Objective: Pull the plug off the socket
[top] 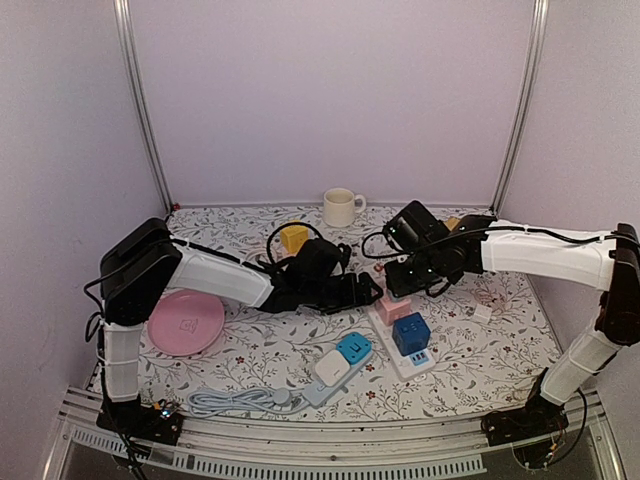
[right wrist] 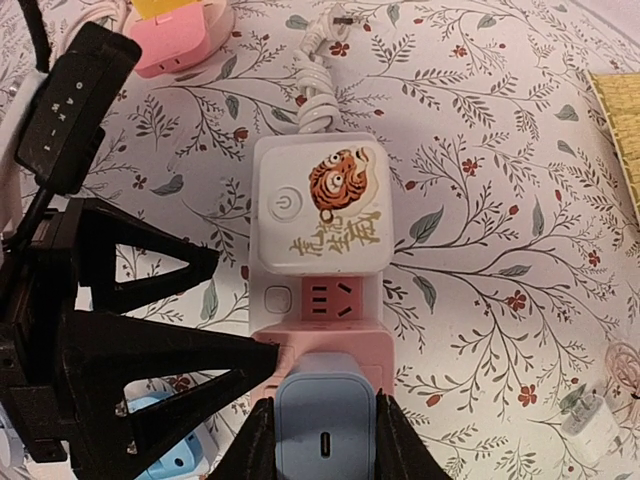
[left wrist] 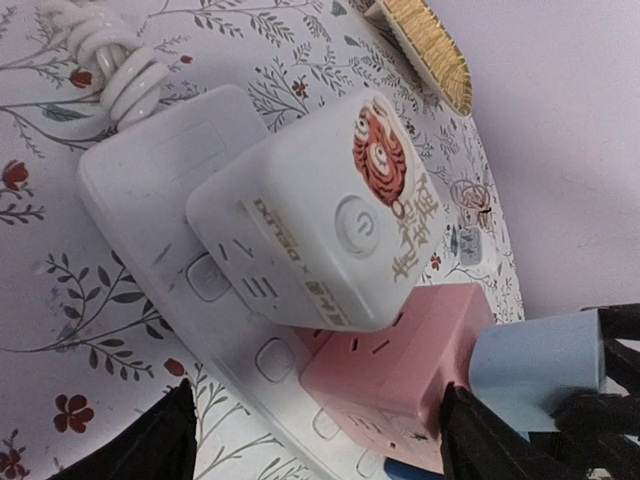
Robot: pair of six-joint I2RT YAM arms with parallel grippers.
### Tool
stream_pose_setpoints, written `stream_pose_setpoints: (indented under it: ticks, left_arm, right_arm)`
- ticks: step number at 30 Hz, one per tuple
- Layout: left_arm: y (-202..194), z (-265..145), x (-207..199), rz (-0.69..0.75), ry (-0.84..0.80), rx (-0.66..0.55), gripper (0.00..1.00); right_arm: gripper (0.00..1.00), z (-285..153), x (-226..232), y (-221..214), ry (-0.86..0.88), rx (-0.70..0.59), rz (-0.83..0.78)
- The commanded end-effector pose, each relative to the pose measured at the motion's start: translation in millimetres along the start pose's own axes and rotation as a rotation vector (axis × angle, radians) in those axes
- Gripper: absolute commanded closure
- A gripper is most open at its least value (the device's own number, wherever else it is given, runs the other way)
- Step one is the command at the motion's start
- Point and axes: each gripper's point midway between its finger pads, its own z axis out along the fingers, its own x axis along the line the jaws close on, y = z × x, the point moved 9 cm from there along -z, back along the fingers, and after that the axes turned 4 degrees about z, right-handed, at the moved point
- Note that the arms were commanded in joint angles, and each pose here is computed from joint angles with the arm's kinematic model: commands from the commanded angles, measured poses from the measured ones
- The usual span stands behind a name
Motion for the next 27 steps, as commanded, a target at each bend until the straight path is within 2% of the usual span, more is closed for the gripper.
stream_pose_setpoints:
  ticks: [1,11,20,27]
  left_arm:
    - [-28.8,12.2,34.8,0.0,0.144,0.094,0.16]
    - [-31.2,12.8,37.0,0.007,0.147,0.104,0.16]
    - [0.5,-4.0,0.1,0.088,0.078,0.041,0.16]
    - [21.5,-30.8,-29.8,0.143,0.02,-0.018,0.16]
  right_arm:
    - [0.96,-21.6,9.9,30.9,0.033,-0.136,0.016]
    - [0.96,-24.0,-4.6,30.5,-0.009,-0.158,0.041]
    - [0.96,-30.7,-72.3,18.9,0.027,-0.2,0.213]
    - [0.96,-8.2,-126.1,-0.8,0.123,-0.203,0.359]
